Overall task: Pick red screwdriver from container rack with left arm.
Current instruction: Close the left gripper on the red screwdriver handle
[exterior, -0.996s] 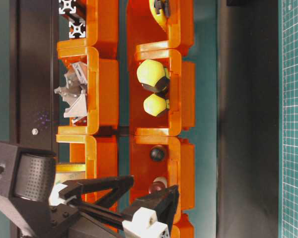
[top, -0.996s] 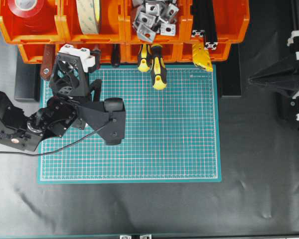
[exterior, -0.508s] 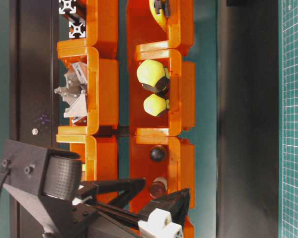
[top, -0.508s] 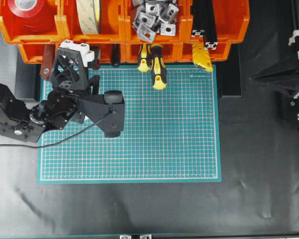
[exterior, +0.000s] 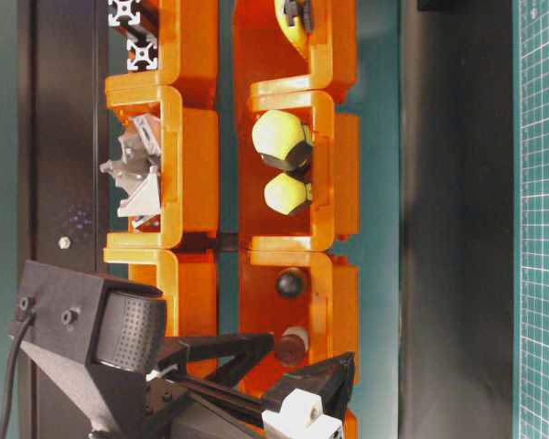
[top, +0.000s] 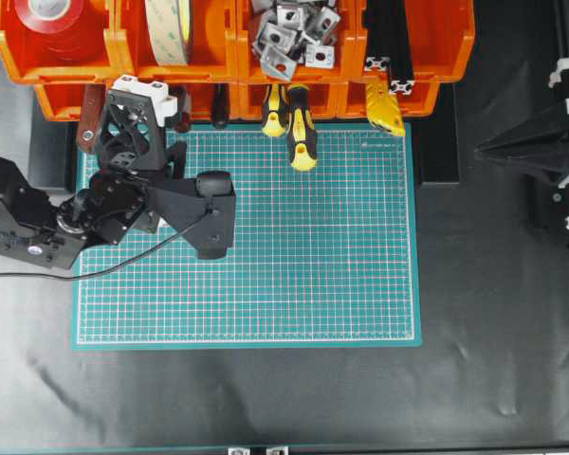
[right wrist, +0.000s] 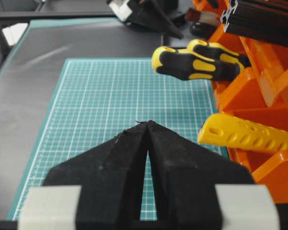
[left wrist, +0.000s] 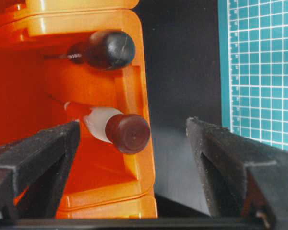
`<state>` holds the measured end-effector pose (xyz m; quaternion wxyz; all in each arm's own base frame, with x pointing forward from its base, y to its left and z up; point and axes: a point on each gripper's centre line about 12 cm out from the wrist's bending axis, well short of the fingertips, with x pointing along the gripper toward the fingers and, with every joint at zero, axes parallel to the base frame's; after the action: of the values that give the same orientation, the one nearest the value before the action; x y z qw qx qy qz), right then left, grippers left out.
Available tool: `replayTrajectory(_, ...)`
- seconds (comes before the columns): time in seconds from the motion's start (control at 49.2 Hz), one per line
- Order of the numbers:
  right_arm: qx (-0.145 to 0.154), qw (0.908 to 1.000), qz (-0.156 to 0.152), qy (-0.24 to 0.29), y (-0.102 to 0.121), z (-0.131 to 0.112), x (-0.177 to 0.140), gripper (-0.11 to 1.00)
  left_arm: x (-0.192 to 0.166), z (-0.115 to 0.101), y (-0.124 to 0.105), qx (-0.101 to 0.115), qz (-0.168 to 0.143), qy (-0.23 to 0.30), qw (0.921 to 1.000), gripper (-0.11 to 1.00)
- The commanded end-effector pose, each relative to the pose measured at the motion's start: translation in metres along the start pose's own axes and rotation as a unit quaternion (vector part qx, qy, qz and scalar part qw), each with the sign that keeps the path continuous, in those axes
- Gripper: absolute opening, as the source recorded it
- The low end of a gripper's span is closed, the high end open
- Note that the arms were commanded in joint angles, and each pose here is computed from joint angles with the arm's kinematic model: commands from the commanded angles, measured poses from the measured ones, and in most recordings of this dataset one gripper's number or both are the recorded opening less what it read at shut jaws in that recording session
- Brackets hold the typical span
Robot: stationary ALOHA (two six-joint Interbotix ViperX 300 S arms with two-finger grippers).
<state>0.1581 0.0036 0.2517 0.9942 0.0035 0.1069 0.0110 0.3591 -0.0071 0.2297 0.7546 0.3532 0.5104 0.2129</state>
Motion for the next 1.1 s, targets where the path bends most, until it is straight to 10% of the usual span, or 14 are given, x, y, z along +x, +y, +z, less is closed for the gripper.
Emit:
replayTrajectory(0.0,0.001,1.0000,-0.001,-0.005,0.000,0.004,0.000,-0.01,-0.004,0.002,0.011,-0.016,0.004,-0.008,0.9998,0.85)
replayTrajectory(0.508,0.004,1.0000,0.000,-0.002,0.000,0.002,0.001,-0.01,-0.005,0.006,0.012,-0.025,0.001,-0.015,0.9996,0.37)
replayTrajectory(1.077,0.009,0.9998,0.000,-0.018,0.000,0.009,-0.003,-0.01,-0.045,0.031,0.012,-0.028,0.003,-0.057,0.9980,0.34)
